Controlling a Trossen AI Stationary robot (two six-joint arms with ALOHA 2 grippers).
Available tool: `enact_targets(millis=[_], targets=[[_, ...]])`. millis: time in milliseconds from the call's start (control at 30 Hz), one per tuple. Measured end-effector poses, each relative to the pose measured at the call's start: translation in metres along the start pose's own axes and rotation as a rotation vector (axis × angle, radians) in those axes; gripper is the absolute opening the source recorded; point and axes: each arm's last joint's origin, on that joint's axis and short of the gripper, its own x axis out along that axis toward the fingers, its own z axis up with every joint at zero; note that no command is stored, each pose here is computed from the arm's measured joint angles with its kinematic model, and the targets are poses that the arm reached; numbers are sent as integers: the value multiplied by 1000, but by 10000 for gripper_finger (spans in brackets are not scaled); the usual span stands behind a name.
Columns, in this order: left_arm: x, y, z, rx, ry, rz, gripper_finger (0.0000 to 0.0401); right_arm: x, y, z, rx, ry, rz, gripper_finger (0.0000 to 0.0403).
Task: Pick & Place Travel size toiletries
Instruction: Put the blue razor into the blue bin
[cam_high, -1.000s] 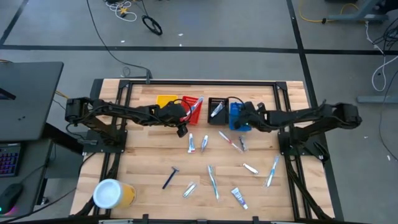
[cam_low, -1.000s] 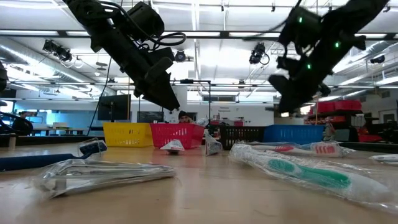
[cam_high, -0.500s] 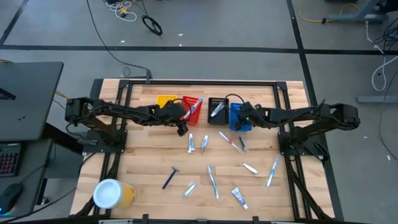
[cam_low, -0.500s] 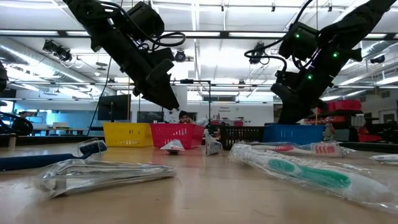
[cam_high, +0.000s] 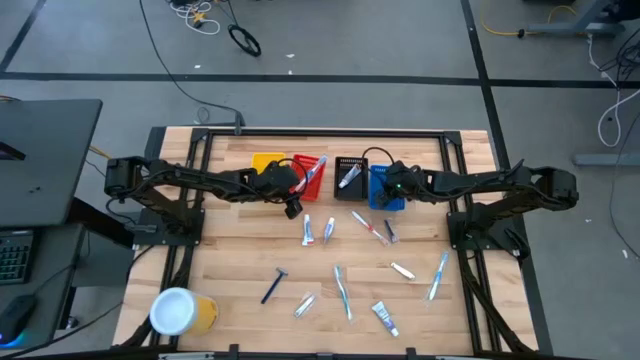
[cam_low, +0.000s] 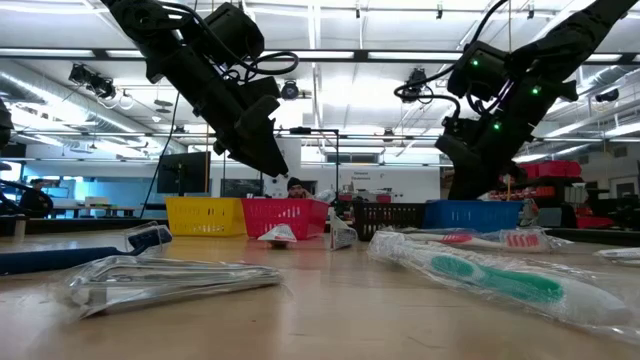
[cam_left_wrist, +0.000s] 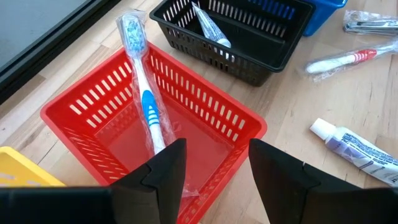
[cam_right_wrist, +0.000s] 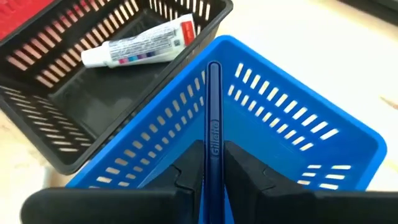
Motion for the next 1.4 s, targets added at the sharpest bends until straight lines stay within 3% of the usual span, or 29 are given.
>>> enact_targets(millis=[467, 667, 967, 1100, 1400], targets=[[0, 0, 0, 0, 1, -5, 183, 0, 4, -2, -2, 66, 112, 63], [0, 0, 0, 0, 1, -5, 183, 0, 3, -2, 2, 52, 88, 63], [0, 0, 0, 0, 1, -5, 183, 0, 3, -2, 112, 54, 80, 63], [0, 0, 0, 0, 1, -5, 183, 0, 1, -1, 112, 12, 17, 63], [0, 0, 0, 0, 1, -4, 183, 0, 2, 1, 118, -10, 21, 76]])
